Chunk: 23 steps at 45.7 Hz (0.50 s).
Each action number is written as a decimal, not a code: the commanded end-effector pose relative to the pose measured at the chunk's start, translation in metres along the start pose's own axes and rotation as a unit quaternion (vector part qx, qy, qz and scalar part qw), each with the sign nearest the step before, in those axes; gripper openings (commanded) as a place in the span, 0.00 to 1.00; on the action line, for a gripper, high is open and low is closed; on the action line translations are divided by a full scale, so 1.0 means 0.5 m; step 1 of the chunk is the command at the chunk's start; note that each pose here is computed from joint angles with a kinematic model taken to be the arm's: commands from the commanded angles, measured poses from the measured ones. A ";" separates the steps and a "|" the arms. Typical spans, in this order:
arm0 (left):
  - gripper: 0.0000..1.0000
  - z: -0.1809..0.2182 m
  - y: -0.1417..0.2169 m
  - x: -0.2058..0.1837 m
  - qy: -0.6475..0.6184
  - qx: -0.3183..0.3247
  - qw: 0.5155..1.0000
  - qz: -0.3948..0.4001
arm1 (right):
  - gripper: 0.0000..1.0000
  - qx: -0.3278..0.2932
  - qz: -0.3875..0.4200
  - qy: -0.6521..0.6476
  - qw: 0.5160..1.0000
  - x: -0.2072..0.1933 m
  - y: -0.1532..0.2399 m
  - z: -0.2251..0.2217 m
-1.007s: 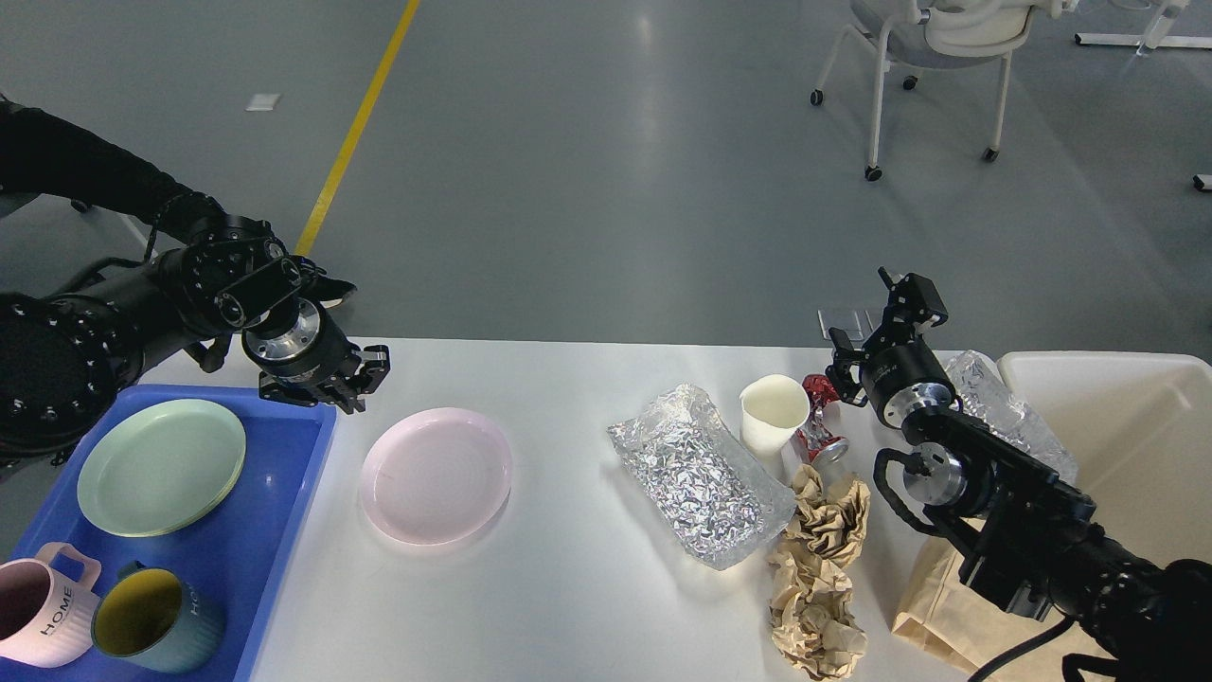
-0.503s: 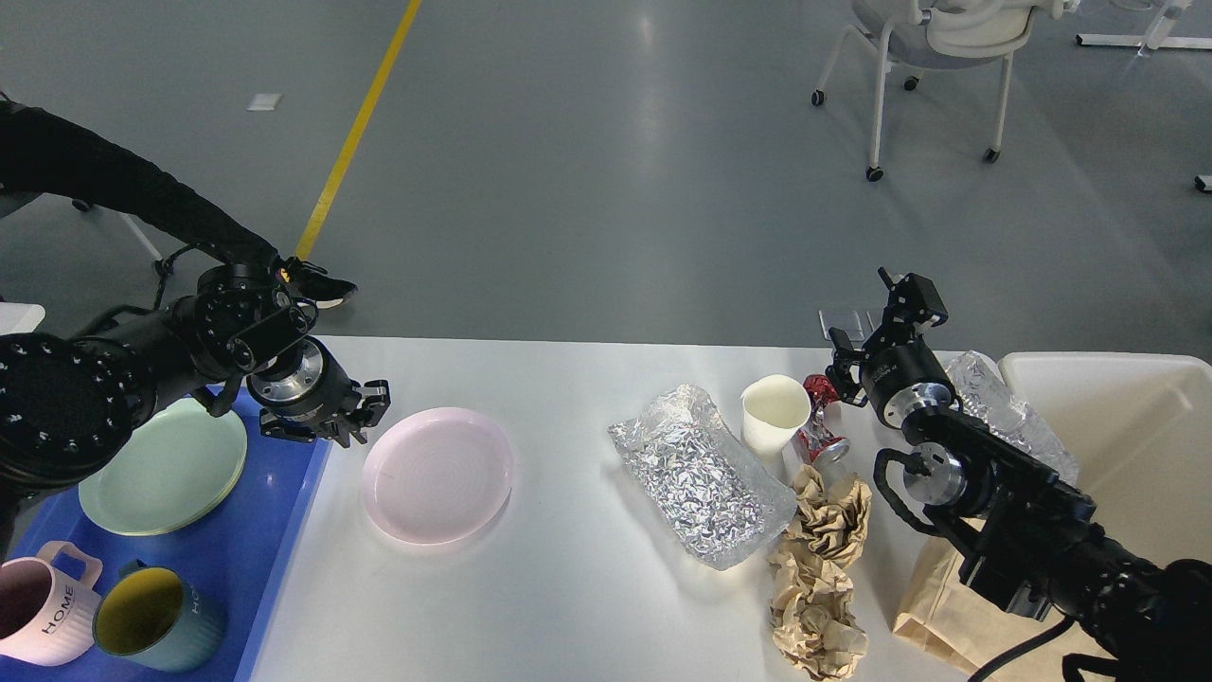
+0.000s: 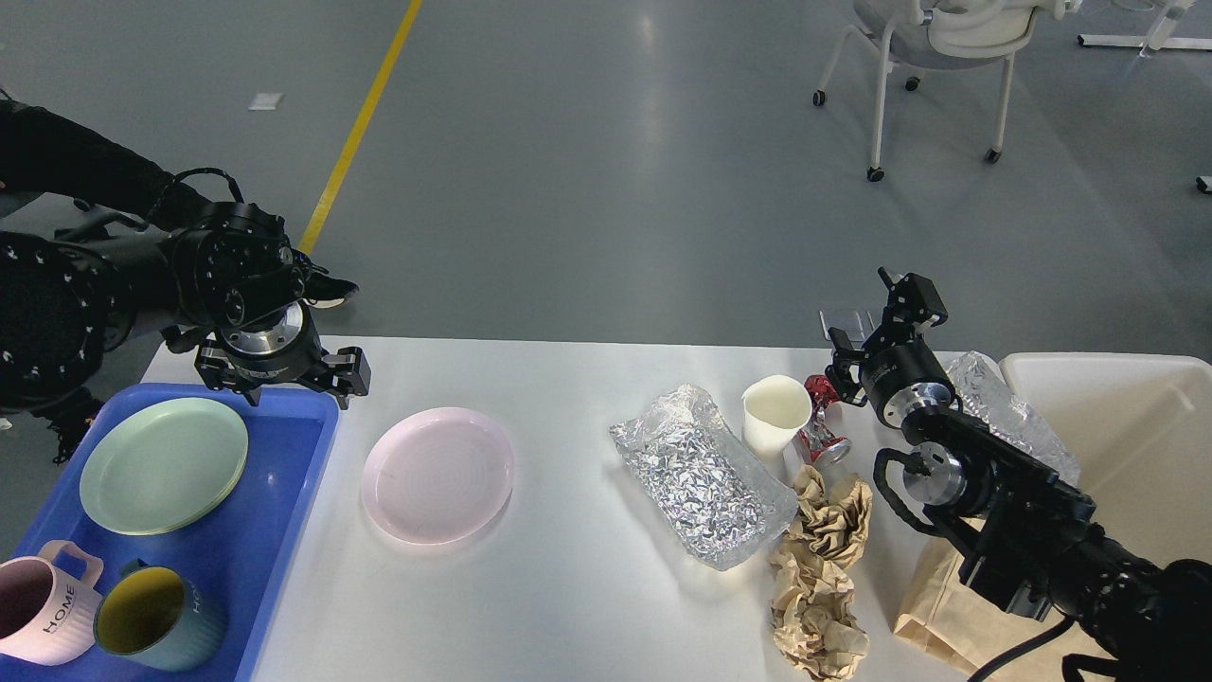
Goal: Tidy desktop
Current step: 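Lift the left gripper off the pink plate and reposition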
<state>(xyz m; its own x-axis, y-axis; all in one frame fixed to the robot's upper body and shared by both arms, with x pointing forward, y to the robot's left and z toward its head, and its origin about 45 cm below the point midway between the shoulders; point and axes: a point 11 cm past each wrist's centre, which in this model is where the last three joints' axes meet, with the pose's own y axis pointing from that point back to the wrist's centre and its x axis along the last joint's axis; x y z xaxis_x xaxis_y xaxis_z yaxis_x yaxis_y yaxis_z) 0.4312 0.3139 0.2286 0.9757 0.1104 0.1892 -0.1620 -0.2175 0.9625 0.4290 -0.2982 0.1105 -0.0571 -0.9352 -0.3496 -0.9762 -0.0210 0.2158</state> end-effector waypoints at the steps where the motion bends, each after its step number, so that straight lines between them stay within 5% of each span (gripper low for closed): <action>1: 0.95 0.000 0.067 -0.002 -0.020 0.010 1.000 -0.003 | 1.00 0.000 0.000 0.000 1.000 0.000 0.000 0.000; 16: 0.95 -0.026 0.240 0.014 -0.045 0.033 0.998 -0.025 | 1.00 0.000 0.000 0.000 1.000 0.000 0.000 0.000; 23: 0.95 -0.012 0.208 0.004 -0.033 0.004 0.999 -0.040 | 1.00 0.000 0.000 0.000 1.000 0.000 0.000 0.000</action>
<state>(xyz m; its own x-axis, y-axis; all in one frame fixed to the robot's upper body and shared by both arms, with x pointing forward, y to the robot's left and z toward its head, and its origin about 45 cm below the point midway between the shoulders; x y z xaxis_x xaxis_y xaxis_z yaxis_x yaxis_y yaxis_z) 0.4163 0.3003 0.3442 0.9924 0.0401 0.1163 -0.1015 -0.2668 0.9584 0.4290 -0.2982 0.1105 -0.0571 -0.9352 -0.3496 -0.9762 -0.0210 0.2158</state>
